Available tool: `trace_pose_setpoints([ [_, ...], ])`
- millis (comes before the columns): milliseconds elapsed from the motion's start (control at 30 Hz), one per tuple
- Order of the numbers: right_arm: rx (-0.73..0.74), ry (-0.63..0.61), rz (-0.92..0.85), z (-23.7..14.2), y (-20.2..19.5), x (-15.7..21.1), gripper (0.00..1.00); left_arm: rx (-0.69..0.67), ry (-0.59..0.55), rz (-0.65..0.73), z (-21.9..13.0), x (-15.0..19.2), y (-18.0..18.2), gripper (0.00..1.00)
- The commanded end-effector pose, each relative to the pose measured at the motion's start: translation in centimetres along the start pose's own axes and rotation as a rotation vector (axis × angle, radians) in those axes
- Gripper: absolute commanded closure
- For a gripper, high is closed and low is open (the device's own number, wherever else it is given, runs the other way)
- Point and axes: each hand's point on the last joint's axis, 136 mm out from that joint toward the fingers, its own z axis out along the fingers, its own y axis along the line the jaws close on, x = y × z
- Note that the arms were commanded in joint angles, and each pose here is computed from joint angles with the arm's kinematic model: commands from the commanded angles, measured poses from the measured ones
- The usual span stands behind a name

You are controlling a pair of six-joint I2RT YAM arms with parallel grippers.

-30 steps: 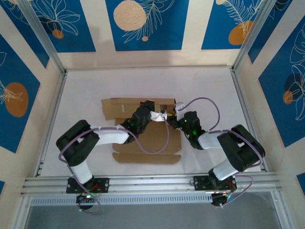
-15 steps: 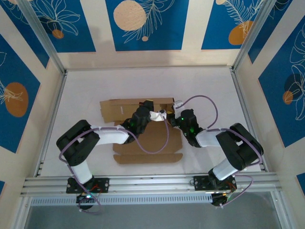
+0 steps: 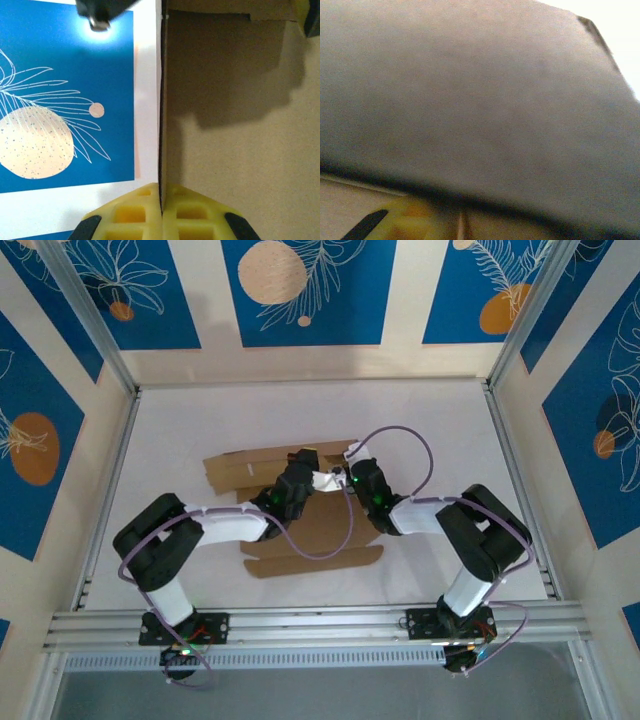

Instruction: Fold the paper box

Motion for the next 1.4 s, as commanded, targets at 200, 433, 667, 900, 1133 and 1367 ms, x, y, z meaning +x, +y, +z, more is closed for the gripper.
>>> trace_pose_setpoints([
  [200,0.142,0.022,-0.055,0.8,-1.1,-0.3,0.75,0.034,-0.088,-0.036,-0.9,-2.0,0.1,1.0],
  [433,0.282,0.048,-0.038,1.5,-2.8,-0.3,0.8,0.042,-0.086,-0.043,-1.1,-1.9,0.1,1.0],
  [667,0.238,0.072,0.004,1.8,-2.9,0.5,0.95,0.079,-0.078,-0.094,-1.3,-1.9,-0.2,1.0],
  [900,0.26,0.102,0.024,2.1,-3.5,0.7,1.0,0.112,-0.073,-0.11,-1.3,-2.0,-0.3,1.0],
  [1133,0.357,0.142,0.009,2.6,-4.2,1.1,1.0,0.171,-0.086,-0.186,-1.7,-2.7,0.3,1.0],
  [1367,0.283,0.095,0.062,3.0,-3.2,0.7,1.0,0.241,-0.098,-0.31,-2.4,-3.5,0.8,1.0],
])
